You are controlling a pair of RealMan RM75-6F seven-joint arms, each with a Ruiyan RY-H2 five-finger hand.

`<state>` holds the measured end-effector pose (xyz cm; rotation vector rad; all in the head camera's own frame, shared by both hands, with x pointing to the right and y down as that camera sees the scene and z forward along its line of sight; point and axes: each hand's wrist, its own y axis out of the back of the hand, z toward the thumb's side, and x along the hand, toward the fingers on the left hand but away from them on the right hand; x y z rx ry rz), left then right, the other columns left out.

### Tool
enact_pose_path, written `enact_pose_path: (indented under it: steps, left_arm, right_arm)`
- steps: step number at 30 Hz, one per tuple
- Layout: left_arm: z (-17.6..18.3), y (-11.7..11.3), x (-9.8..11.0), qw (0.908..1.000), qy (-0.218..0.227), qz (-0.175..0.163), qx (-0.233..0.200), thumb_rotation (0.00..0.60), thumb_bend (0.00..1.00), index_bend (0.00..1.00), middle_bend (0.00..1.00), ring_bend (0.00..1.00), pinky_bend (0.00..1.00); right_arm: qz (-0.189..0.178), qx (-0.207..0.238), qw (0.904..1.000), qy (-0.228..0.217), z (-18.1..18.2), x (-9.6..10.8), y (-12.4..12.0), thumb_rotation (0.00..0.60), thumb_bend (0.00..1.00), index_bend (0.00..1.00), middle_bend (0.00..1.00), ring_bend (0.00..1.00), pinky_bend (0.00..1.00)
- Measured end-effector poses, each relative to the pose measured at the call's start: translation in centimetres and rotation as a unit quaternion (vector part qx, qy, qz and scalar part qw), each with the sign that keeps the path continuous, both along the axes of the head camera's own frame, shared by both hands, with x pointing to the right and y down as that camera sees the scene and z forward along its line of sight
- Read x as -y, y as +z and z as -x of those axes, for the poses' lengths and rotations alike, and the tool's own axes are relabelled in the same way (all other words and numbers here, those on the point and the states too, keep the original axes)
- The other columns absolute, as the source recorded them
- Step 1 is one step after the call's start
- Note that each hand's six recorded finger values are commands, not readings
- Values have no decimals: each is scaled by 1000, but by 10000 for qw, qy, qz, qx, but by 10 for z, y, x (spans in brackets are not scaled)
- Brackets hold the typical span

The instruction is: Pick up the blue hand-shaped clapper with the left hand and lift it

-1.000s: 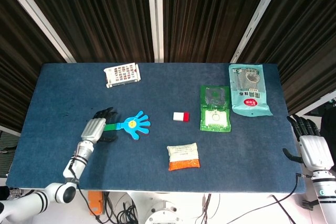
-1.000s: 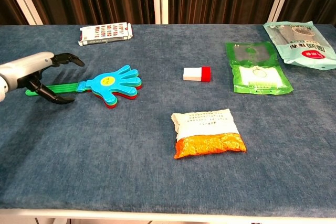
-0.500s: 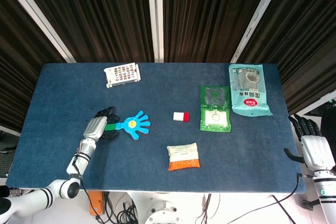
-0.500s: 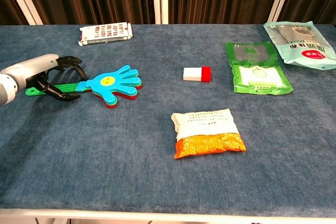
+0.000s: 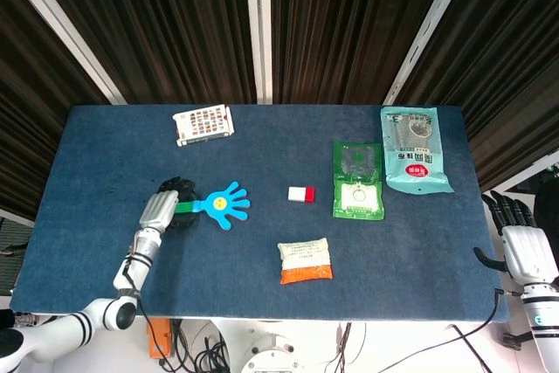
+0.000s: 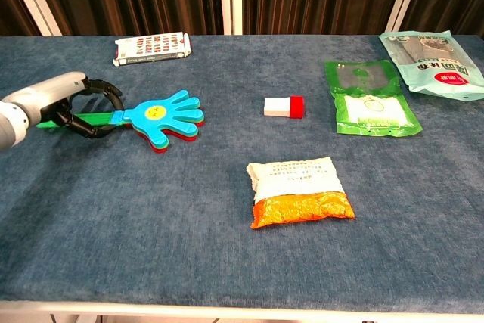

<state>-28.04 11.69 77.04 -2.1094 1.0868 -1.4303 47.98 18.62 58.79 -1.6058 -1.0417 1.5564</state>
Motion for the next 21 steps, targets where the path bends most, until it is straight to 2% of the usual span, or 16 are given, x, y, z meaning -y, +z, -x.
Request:
enact_pose_path:
  steps: [2,4,8,12,17,19,21]
  left_arm:
    - [0,-3,2,9999,8,-143,29,600,446,623,516,324,376]
    - [0,-7,4,9995,81,-306,98,600,445,622,587,417,534]
    - [2,-9,5,9986,238,-404,255,600,441,618,651,567,754]
    - [4,-10,6,9973,381,-498,391,600,440,615,691,670,871]
    - [6,-10,7,9967,420,-533,445,600,437,585,810,822,971]
    - [7,-9,7,9966,448,-506,469,600,433,539,869,882,995]
    - [7,-9,7,9967,450,-490,462,600,418,452,927,931,1000]
  right_arm:
    - [5,-3,10000,4,0,0,0,600,149,0,0,0,0]
    - [13,-7,10000,5,-1,-1,0,600,149,0,0,0,0]
    - [8,-1,10000,7,-1,-1,0,600,150,0,0,0,0]
    - [-4,-3,10000,17,-1,-1,-1,600,150,0,0,0,0]
    - [4,-8,10000,27,-2,-1,-1,600,152,0,0,0,0]
    - [-3,-9,10000,26,-2,-1,-1,600,153,0,0,0,0]
    - [-1,-15,10000,30,-2,-1,-1,600,152,0,0,0,0]
